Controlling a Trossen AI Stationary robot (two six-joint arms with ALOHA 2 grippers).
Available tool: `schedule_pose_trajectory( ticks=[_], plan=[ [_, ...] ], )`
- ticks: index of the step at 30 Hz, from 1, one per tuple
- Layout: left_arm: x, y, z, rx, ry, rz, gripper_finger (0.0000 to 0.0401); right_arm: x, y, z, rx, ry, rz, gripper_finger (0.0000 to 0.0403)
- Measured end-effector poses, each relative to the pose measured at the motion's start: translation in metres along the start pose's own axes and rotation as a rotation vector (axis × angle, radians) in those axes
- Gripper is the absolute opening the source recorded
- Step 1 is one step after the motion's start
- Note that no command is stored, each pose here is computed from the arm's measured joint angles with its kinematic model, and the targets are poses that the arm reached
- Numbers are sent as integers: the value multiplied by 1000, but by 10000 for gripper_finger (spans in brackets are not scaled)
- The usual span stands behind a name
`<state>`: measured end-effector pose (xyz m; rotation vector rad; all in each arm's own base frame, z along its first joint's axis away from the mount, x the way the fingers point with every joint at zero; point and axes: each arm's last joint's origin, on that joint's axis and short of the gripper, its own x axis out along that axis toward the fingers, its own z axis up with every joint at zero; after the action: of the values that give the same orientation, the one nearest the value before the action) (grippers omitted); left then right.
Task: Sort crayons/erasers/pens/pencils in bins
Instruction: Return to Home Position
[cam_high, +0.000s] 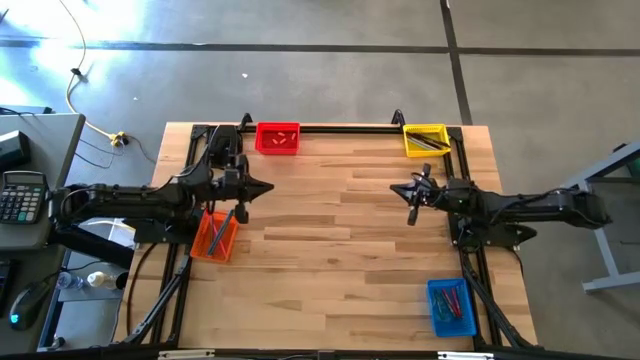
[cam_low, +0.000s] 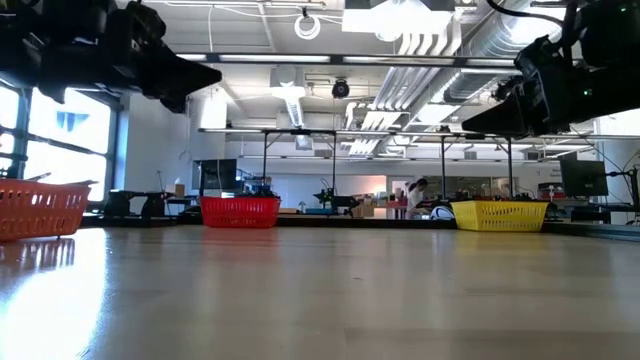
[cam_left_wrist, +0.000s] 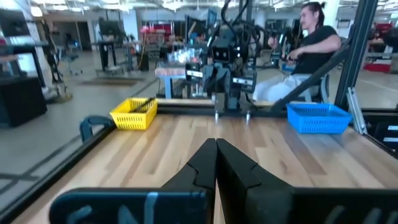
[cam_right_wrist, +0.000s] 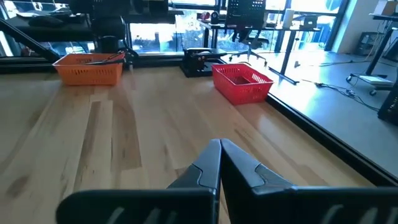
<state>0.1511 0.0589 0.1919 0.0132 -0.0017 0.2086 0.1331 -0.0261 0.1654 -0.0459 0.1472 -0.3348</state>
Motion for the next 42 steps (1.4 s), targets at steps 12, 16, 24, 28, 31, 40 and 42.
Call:
schedule_pose_trajectory(
  ticks=[12, 16, 24, 28, 31, 40, 42],
  plan=[
    [-24, 5, -2, -18, -67, 58, 0, -27, -6, 3, -6, -47, -36, 0],
    [-28, 5, -1, -10, -71, 59, 0, -34, -8, 0, -8, -35, -56, 0],
    [-30, 4, -2, -21, -56, 57, 0, -43, -10, 2, -16, -88, -71, 0],
    [-31, 1, -7, -20, -65, 43, 0, -42, -10, 1, -10, -78, -65, 0],
    [-35, 0, -16, -44, -84, 44, 0, -42, -10, 2, -4, -79, -64, 0],
    [-47, -2, -12, -33, -96, 53, 0, -42, -10, 2, -15, -81, -74, 0],
    [-50, -3, -12, -26, -101, 68, 0, -42, -10, 2, -15, -81, -79, 0]
  ],
)
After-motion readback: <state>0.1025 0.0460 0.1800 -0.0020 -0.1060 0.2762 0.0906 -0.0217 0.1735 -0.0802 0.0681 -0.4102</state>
